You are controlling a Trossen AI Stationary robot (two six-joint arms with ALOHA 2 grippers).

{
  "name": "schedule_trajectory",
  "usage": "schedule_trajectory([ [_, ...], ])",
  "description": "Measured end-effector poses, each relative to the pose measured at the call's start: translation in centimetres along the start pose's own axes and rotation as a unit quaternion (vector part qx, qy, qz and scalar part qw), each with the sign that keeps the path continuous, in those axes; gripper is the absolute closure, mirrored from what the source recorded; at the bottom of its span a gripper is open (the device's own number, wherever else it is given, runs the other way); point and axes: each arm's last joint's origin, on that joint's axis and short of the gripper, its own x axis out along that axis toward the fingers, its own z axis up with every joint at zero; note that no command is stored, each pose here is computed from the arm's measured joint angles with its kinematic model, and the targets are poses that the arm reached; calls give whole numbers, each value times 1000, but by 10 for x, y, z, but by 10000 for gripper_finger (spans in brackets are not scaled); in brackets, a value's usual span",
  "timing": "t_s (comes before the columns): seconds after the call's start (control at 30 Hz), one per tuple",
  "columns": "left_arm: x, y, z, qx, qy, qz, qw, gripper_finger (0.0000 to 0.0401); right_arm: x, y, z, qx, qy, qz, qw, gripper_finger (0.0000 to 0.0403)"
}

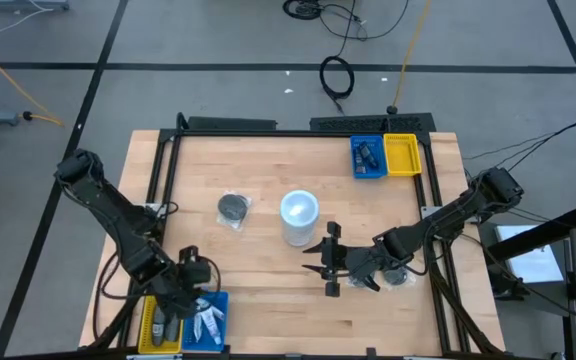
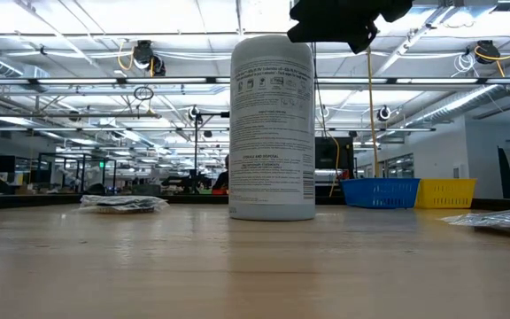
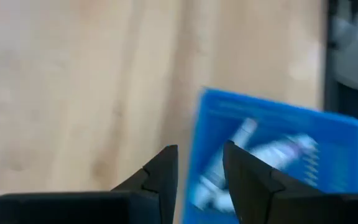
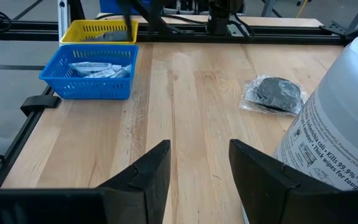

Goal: Pick & Place Travel size toiletries
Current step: Put the black hairbrush into the top yellow bin

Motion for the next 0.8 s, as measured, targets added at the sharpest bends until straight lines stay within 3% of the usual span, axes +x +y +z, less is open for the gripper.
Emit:
schedule_trajectory([
  [0.37,5,32,19,38,-34,136,989,283,0,0,0,7,0,0,1000,248],
  [0.8,13,71,40,96,6,212,972,283,0,0,0,7,0,0,1000,248],
])
